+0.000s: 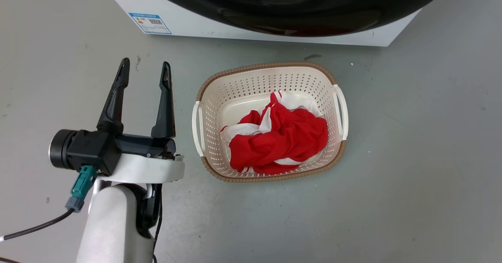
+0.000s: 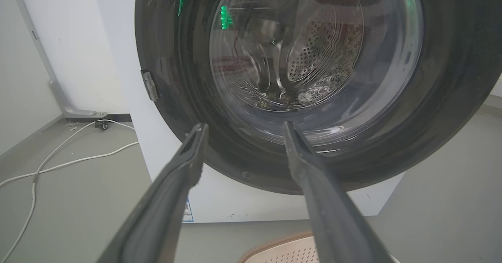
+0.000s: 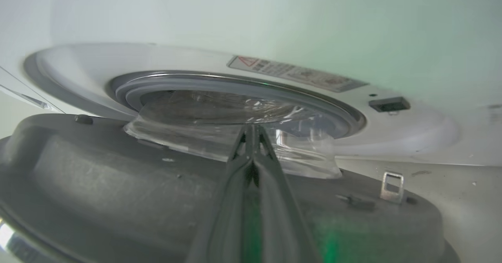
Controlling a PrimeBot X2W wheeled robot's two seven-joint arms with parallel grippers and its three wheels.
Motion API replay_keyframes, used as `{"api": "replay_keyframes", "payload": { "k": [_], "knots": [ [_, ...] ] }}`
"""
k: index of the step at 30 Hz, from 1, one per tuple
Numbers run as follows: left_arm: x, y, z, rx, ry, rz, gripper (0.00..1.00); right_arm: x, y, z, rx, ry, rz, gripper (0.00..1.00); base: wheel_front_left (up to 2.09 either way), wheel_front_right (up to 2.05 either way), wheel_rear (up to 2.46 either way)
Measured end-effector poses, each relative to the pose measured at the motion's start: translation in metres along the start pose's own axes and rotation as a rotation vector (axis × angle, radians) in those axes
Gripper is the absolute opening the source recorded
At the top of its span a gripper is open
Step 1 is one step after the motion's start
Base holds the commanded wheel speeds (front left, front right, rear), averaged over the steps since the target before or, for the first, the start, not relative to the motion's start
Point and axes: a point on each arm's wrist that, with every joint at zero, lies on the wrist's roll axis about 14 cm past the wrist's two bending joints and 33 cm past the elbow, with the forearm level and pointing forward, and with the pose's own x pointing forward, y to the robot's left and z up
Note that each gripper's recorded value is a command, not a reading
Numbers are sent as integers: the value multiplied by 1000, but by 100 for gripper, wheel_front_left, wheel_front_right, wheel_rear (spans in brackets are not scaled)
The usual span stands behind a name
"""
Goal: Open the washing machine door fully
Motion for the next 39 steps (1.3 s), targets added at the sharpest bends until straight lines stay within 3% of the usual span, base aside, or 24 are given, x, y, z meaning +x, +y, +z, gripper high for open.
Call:
{"api": "replay_keyframes", "payload": {
  "k": [10,17,39],
  "knots": [
    [-1,-5,12,-6,-22,-6,100,-17,13,-31,29,166,61,0,0,0,0],
    [-10,-9,24,-1,-37,-12,100,-36,24,-72,16,281,94,0,0,0,0],
    [-66,-29,67,-12,-92,-49,100,-115,107,-202,-32,543,349,0,0,0,0]
  ]
}}
